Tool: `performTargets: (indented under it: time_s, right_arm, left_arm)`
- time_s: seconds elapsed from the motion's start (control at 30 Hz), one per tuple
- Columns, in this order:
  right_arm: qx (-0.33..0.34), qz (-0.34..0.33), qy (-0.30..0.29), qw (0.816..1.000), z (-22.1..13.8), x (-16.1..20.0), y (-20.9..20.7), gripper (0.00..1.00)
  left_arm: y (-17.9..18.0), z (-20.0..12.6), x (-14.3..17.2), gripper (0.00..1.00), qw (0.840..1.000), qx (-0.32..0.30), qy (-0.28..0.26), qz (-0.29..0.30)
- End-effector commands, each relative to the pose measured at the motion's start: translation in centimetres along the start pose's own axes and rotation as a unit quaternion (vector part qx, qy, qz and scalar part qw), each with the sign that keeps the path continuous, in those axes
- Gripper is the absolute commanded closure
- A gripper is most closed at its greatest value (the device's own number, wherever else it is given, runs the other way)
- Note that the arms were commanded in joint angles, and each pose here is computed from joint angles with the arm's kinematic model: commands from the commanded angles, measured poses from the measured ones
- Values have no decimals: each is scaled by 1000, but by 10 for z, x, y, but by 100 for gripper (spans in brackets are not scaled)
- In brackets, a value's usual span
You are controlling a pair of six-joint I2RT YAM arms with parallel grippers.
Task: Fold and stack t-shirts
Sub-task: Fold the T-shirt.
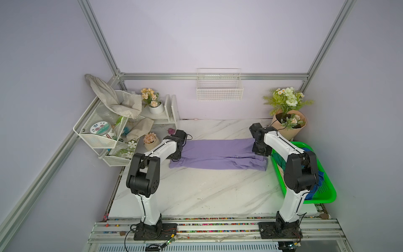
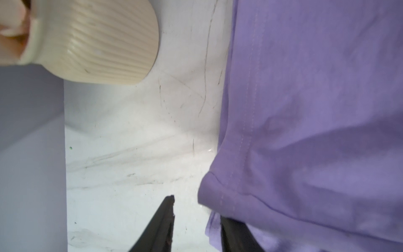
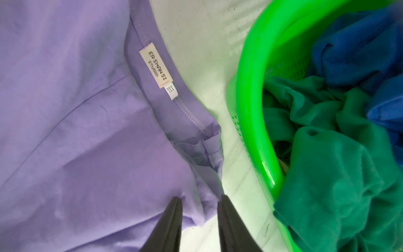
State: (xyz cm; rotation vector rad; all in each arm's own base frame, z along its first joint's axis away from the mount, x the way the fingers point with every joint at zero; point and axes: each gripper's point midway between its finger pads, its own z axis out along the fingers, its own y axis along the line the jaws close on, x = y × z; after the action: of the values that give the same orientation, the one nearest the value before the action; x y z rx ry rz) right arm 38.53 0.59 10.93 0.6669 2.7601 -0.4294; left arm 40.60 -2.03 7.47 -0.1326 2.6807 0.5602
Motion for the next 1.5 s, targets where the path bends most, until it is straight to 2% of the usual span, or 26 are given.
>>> performTargets:
  time_s: [0.0,0.13,0.27,0.43,0.67,0.87,0.93,1.0,1.07,1.2,1.33,1.47]
  right_arm:
    - [-33,33,-1,999,-24,11,-11,64]
    - [-60,46,14,997,-28,28,-12,63]
    - [-96,53,29,994,-28,39,-3,61]
    - [-116,57,43,991,-23,45,6,61]
    - [-104,47,39,993,-19,43,3,60]
    - [-95,53,44,993,-8,43,6,61]
    - [-111,55,51,991,-6,40,17,67]
    - [-119,56,58,990,-4,40,23,87]
    - [-113,59,64,990,2,43,23,95]
    - [-105,58,73,990,7,53,18,91]
    - [-110,58,63,990,-3,52,12,72]
    - [-83,56,51,994,-4,52,-1,65]
  left_arm:
    - [6,-24,9,58,998,24,-32,-55]
    - [5,-49,1,53,985,74,-99,-120]
    - [1,-57,-4,50,977,104,-123,-138]
    - [-15,-51,-5,46,978,128,-99,-132]
    - [-30,-35,9,44,977,144,-59,-146]
    - [-28,-37,8,43,979,141,-66,-135]
    - [-26,-38,6,43,980,135,-68,-128]
    - [-26,-39,2,43,981,134,-72,-123]
    - [-25,-40,-1,43,981,133,-74,-121]
    - [-26,-42,-2,43,980,136,-76,-120]
    - [-25,-42,0,43,981,136,-75,-118]
    - [-26,-42,1,42,982,136,-74,-112]
